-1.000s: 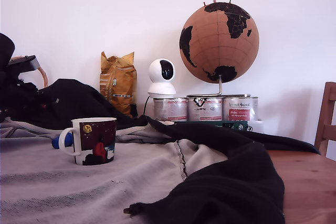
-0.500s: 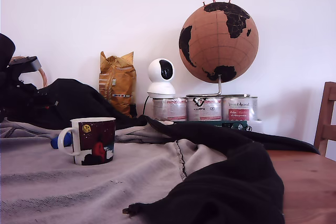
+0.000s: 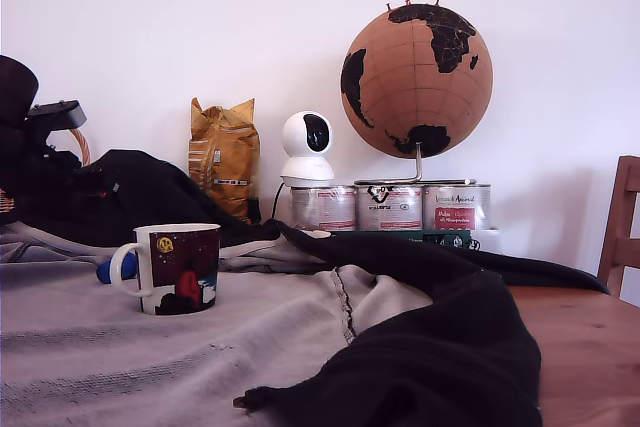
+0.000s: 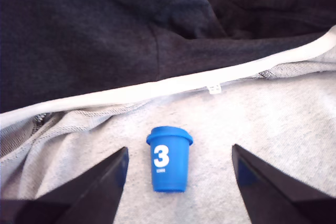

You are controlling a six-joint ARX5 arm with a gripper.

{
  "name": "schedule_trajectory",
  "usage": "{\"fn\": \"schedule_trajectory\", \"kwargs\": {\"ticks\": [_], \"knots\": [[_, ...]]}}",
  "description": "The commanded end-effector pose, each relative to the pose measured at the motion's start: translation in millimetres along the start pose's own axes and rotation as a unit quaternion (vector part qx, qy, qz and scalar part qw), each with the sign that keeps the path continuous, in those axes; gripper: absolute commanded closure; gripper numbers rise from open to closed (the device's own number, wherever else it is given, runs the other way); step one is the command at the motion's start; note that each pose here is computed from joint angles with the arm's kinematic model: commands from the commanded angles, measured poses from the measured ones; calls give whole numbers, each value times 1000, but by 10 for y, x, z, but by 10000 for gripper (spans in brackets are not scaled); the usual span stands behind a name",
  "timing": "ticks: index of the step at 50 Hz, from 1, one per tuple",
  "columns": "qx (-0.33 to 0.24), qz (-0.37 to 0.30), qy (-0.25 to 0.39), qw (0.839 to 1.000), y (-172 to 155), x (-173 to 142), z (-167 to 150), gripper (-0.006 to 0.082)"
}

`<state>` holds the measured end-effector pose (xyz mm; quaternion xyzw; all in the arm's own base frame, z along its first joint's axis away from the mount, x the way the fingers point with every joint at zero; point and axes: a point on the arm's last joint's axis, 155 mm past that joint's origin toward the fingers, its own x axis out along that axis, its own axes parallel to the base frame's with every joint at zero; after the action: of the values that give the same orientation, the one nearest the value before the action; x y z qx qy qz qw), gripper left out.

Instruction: Pick the blue coffee capsule and place it inside the red coffee cup

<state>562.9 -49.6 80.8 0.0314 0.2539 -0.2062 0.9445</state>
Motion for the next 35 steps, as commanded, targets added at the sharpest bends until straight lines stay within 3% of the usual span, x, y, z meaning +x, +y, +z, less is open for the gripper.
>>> {"fn": "schedule_trajectory", "kwargs": {"ticks": [1, 25, 35], "knots": [[-3, -6, 25, 1000, -21, 117, -228, 209], [7, -2, 101, 995, -83, 93, -583, 207], [20, 14, 106, 994, -78, 116, -585, 211]]}}
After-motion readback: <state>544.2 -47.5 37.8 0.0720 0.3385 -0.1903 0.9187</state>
